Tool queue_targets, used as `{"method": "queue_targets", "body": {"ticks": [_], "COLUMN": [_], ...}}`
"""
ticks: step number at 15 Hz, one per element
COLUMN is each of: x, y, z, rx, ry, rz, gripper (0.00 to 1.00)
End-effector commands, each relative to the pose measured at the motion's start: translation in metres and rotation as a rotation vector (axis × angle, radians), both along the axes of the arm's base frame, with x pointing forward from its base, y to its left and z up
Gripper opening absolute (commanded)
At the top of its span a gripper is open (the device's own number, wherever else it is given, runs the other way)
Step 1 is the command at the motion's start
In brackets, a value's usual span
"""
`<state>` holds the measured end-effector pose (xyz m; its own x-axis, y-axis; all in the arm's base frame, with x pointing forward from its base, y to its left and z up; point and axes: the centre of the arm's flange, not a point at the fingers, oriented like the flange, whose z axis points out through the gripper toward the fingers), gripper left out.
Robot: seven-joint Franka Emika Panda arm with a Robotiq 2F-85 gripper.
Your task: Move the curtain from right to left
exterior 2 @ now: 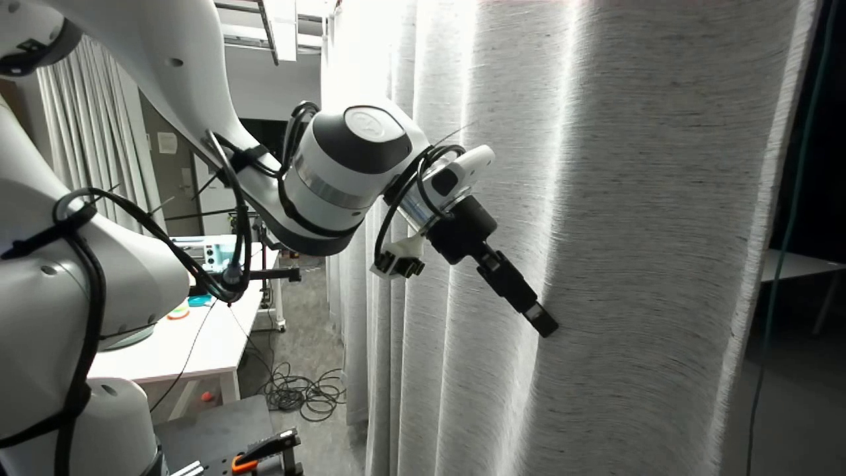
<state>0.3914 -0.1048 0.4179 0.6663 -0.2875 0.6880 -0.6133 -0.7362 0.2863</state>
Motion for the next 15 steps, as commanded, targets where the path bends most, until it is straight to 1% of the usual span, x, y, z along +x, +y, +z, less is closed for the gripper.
{"method": "queue_targets", "body": {"ticks": [1,2,4,5,6,10,13,15], "x": [0.022,0.025,0.027,0.029,0.03,0.037,0.055,0.069], "y": [0.001,0.003,0.003,0.003,0.001,0.007,0.04,0.077], "z": [-0.019,-0.022,-0.028,-0.029,-0.029,-0.031,-0.034,-0.041], "rx": [0.003,0.015,0.006,0.024,0.003,0.002,0.0,-0.021], "ry": [0.017,0.026,0.039,0.049,0.048,0.056,0.073,0.096], "rz": [0.046,0.052,0.055,0.066,0.059,0.089,0.185,0.286], "gripper": [0.04,0.0,0.0,0.0,0.0,0.0,0.0,0.0]}}
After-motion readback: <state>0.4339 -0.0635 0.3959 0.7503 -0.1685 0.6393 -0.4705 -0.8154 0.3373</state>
